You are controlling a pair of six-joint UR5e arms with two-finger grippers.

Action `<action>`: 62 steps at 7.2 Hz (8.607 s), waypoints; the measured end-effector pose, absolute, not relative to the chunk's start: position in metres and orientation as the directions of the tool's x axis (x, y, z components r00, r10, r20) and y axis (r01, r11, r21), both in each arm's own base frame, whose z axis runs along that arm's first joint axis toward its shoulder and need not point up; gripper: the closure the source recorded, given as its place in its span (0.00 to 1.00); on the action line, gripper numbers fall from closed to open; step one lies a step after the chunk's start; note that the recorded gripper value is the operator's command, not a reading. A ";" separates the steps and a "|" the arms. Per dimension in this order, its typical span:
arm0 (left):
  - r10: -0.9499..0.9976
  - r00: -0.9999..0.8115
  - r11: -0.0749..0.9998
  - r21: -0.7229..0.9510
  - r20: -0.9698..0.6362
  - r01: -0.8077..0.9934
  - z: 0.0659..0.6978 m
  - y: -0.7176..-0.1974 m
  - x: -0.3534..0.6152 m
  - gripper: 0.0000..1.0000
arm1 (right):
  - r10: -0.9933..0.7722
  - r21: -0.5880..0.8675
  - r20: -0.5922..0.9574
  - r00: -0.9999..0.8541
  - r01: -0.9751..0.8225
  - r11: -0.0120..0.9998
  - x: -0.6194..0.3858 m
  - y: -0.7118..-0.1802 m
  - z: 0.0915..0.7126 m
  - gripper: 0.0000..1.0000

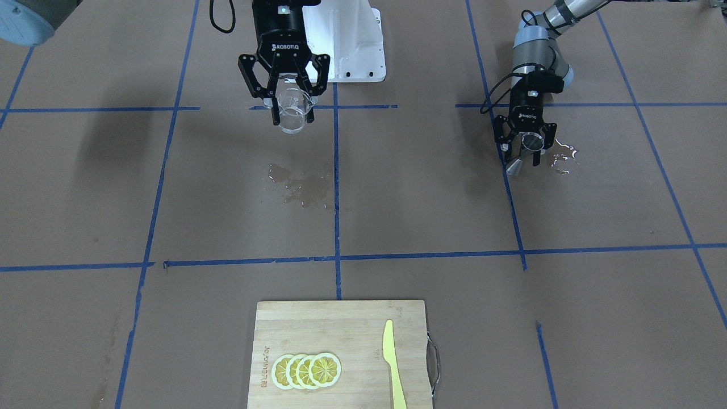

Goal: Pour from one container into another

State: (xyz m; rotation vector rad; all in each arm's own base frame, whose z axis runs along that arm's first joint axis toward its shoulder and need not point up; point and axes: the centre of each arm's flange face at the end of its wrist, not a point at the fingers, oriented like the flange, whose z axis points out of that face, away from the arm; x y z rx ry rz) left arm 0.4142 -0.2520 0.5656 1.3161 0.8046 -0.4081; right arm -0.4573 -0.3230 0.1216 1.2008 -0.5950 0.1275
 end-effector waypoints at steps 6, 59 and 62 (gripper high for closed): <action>0.172 0.568 0.186 0.593 -0.805 0.784 0.536 -0.253 0.384 0.03 | -0.214 0.837 0.497 0.841 -0.399 0.375 -0.457 -0.323 0.122 1.00; 0.247 0.682 0.951 0.309 -0.689 -0.033 0.614 -0.474 -0.114 0.00 | -0.119 0.795 0.556 0.823 -0.485 0.364 -0.394 -0.312 0.523 1.00; 0.250 0.681 0.950 0.312 -0.689 -0.033 0.613 -0.475 -0.114 0.00 | -0.116 0.798 0.548 0.829 -0.476 0.369 -0.392 -0.310 0.533 1.00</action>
